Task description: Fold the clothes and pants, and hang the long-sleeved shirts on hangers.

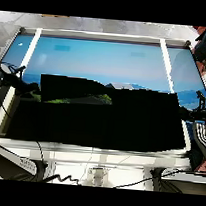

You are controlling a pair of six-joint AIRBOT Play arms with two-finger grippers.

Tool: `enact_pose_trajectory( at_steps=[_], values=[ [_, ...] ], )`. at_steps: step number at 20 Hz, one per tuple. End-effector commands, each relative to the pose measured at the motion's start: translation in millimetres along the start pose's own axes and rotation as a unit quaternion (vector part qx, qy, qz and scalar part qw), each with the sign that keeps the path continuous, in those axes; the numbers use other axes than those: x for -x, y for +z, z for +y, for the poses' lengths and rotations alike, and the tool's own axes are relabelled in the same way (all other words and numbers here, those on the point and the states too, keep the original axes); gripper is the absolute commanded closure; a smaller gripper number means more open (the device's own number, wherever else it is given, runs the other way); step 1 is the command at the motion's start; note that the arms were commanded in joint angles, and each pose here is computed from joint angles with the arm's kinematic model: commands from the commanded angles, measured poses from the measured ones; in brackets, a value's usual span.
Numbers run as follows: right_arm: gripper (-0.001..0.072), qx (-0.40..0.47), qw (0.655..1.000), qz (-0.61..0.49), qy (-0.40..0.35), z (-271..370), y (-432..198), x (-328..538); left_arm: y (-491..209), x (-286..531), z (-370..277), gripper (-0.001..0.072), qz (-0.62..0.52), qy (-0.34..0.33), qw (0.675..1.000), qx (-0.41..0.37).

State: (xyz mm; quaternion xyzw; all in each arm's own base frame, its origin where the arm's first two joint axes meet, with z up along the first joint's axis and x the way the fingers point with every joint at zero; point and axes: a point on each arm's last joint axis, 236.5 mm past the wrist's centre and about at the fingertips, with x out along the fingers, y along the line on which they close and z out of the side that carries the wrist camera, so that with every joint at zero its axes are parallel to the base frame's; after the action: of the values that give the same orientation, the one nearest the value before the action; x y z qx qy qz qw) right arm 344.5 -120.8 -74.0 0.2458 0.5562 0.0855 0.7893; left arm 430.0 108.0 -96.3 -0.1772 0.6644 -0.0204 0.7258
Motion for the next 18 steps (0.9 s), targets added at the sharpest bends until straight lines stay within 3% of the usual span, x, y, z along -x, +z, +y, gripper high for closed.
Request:
enact_pose_trajectory(
  at_steps=[1, 3, 4, 6, 8, 12, 15, 18],
  values=[
    [0.0688, 0.000, 1.000, -0.003, -0.002, -1.3, 1.4, 0.2, -1.2, -16.2, -16.6, 0.0132, -0.011, -0.048, 0.999, -0.001],
    [0.0688, 0.000, 1.000, -0.003, -0.002, -1.2, 1.2, 0.2, -4.4, -23.6, -25.0, 0.0138, 0.000, -0.051, 0.999, -0.009],
    [0.0688, 0.000, 1.000, -0.003, -0.002, -1.2, 1.2, 0.2, -4.7, -24.8, -27.4, 0.0203, 0.001, -0.051, 0.999, -0.011],
    [0.0688, 0.000, 1.000, -0.003, -0.002, -1.2, 1.2, 0.2, -4.8, -25.5, -30.4, 0.0499, 0.002, -0.052, 0.999, -0.014],
    [0.0688, -0.001, 1.000, -0.003, -0.002, -1.1, 1.3, 0.2, -7.8, -21.8, -33.7, 0.0668, 0.007, -0.056, 0.998, -0.029],
    [0.0688, -0.002, 1.000, -0.006, 0.001, 0.6, 2.6, 0.3, -0.2, 29.5, -63.6, 0.0696, -0.027, -0.108, 0.987, -0.115],
    [0.0688, -0.002, 1.000, -0.005, 0.001, 0.1, 2.2, 0.4, 1.8, 114.6, -117.4, 0.0697, -0.090, -0.243, 0.946, -0.193],
    [0.0688, -0.004, 1.000, -0.003, 0.002, 0.9, 1.4, 0.3, -0.3, 213.4, -149.6, 0.0696, -0.174, -0.391, 0.882, -0.198]
  ],
)
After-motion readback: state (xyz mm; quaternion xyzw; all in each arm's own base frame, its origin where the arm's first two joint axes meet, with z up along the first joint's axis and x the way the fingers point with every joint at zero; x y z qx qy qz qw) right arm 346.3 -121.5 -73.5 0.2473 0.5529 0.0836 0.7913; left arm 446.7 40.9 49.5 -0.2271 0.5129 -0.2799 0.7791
